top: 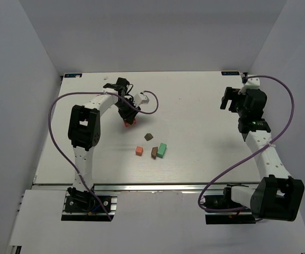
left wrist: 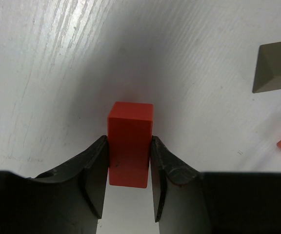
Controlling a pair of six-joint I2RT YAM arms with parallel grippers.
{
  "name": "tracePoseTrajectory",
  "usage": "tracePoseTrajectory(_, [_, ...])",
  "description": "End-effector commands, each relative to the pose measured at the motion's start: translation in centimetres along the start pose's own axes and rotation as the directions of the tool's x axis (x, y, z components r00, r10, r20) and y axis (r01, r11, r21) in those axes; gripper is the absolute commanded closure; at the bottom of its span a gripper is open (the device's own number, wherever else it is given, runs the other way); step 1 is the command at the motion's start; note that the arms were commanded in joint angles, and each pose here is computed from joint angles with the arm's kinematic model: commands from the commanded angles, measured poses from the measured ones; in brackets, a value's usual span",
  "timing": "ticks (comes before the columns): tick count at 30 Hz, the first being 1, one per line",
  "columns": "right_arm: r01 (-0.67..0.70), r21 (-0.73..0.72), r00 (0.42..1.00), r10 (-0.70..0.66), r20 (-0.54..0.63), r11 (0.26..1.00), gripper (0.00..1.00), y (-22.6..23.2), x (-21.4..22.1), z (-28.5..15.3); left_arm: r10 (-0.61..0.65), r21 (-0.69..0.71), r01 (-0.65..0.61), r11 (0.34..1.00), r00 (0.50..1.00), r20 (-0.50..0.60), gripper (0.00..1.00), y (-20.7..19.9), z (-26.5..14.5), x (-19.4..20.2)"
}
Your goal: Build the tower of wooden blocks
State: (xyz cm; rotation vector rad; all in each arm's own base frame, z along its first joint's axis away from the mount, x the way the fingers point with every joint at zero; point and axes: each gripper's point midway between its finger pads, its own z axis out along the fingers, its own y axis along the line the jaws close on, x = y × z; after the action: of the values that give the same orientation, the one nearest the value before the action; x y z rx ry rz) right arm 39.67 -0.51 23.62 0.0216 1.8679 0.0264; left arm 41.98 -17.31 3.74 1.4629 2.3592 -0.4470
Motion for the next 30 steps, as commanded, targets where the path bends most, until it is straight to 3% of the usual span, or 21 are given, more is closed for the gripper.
tracePoseTrajectory(1, [0.006, 0.034, 0.998, -0.008, 0.056, 0.999, 0.11, -0.5, -2.3, -0.8, 0.016, -0.024, -0.017, 1.0, 1.0, -0.013, 0.97, 0.1, -0.5, 0.0])
tracePoseTrajectory(8, [-0.003, 0.039, 0.997, -0.001, 0.081, 0.999, 0.11, -0.6, -2.9, -1.4, -0.002, -0.049, 0.0, 0.999, 0.999, -0.04, 0.91, 0.5, -0.2, 0.8])
tracePoseTrajectory(10, [-0.002, 0.036, 0.997, -0.001, 0.082, 0.999, 0.11, -0.6, -2.9, -1.5, -0.015, -0.07, 0.013, 0.997, 1.0, -0.02, 0.74, 0.7, -0.7, 0.1])
tracePoseTrajectory(14, [-0.001, -0.004, 0.998, 0.001, 0.066, 1.0, 0.11, 0.2, -2.8, -1.4, -0.017, -0.078, 0.018, 0.997, 1.0, 0.01, 0.6, 0.4, -1.7, -0.6])
tracePoseTrajectory(15, [-0.001, -0.008, 0.998, 0.001, 0.058, 1.0, 0.11, 0.3, -2.6, -1.3, -0.017, -0.088, 0.018, 0.996, 1.0, 0.013, 0.49, 0.4, -1.9, -0.7])
tracePoseTrajectory(16, [0.0, -0.019, 0.998, 0.001, 0.058, 1.0, 0.11, 0.4, -2.6, -1.4, -0.02, -0.102, 0.022, 0.995, 1.0, 0.017, 0.47, 0.4, -2.4, -0.7])
tracePoseTrajectory(17, [0.0, -0.02, 0.998, 0.001, 0.061, 1.0, 0.11, 0.5, -2.7, -1.5, -0.02, -0.112, 0.022, 0.993, 1.0, 0.016, 0.33, 0.5, -2.6, -0.6])
tracePoseTrajectory(18, [0.001, -0.024, 0.998, 0.001, 0.067, 1.0, 0.11, 0.5, -2.8, -1.5, -0.018, -0.117, 0.02, 0.993, 1.0, 0.014, 0.07, 0.4, -2.7, -0.5])
tracePoseTrajectory(19, [0.003, -0.06, 0.998, 0.001, 0.069, 0.998, 0.11, 1.2, -2.7, -1.6, -0.02, -0.121, 0.022, 0.992, 1.0, 0.016, 0.02, 0.3, -3.0, -0.5])
tracePoseTrajectory(25, [0.007, -0.1, 0.996, 0.002, 0.088, 0.995, 0.11, 1.9, -3.2, -2.2, -0.015, -0.133, 0.024, 0.991, 0.998, 0.067, 0.02, 0.1, -4.6, -1.9])
tracePoseTrajectory(30, [-0.015, -0.238, 0.992, 0.044, 0.116, 0.971, 0.11, 4.5, -4.6, -3.7, 0.014, -0.213, 0.024, 0.977, 0.984, 0.177, 0.02, 0.4, -9.4, -5.5])
